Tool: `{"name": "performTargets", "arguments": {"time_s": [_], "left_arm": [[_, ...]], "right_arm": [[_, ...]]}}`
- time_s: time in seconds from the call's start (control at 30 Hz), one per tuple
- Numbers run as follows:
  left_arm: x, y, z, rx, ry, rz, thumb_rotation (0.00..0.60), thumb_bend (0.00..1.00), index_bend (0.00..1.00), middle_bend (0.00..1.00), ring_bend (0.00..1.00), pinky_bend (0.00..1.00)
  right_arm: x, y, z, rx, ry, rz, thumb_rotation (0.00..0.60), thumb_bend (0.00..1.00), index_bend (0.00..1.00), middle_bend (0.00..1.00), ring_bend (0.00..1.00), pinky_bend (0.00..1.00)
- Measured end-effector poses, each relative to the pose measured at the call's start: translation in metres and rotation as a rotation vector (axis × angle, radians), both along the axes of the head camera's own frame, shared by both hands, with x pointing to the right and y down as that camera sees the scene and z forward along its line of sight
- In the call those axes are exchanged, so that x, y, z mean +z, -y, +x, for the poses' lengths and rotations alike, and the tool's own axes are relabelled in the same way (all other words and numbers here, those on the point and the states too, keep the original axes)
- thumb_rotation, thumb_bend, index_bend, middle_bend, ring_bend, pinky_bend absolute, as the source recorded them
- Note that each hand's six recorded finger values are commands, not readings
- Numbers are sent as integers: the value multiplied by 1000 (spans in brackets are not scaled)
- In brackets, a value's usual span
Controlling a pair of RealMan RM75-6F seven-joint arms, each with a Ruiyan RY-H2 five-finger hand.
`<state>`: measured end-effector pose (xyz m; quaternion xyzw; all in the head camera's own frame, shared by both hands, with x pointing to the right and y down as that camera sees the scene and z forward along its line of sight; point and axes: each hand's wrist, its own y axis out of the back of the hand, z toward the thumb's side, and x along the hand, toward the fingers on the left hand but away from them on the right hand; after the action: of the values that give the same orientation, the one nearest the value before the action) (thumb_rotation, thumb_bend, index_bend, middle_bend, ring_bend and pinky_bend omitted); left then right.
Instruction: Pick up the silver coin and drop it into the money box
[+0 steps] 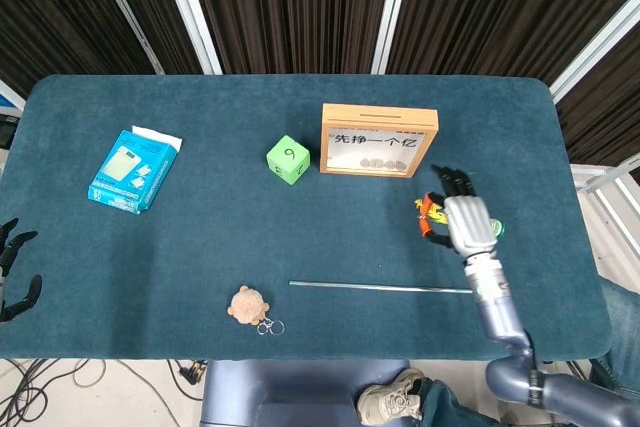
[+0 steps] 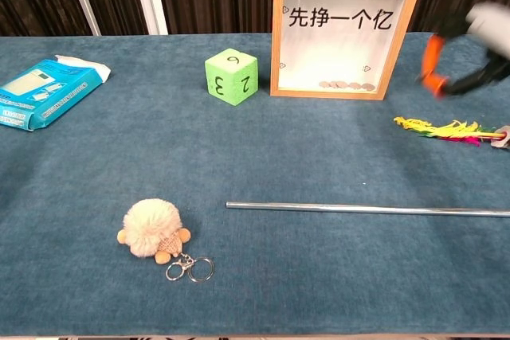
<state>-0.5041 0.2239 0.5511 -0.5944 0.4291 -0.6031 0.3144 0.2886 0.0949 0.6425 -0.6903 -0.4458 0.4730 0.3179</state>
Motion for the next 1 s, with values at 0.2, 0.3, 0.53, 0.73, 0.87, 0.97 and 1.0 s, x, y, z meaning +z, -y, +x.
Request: {"name": "performTargets", "arguments": {"time_s": [0.2,0.3,0.53,0.73,0.87,0.97,1.0], "left_arm": [[1,0,0,-3,-1,-5,600,435,203,15,0,50],[1,0,0,-5,-1,-6,600,434,203,15,0,51],[3,1,-2,-16,-2,-16,600,435,203,15,0,51],[4,3,-5,-43,3,-19,600,435,203,15,0,51],[5,6,-6,-63,-1,-18,600,434,203,15,0,51],[7,7,-6,-69,-1,-24,600,434,203,15,0,51],[7,7,-6,-69,-1,-26,600,435,203,15,0,51]], "right_arm": [[-57,46,19,24,-64,114,600,481,840,98,14,0],[-75,66,20,33,-82,149,600,482,840,98,14,0],[-87,104,6,22,-60,132,600,482,840,98,14,0],[-83,134,-11,7,-13,62,600,482,840,97,11,0],[-76,159,-21,3,7,8,600,482,839,95,5,0],[-71,177,-26,3,12,-24,600,482,839,93,1,0],[-68,183,-27,3,14,-41,600,482,839,91,0,0]]}}
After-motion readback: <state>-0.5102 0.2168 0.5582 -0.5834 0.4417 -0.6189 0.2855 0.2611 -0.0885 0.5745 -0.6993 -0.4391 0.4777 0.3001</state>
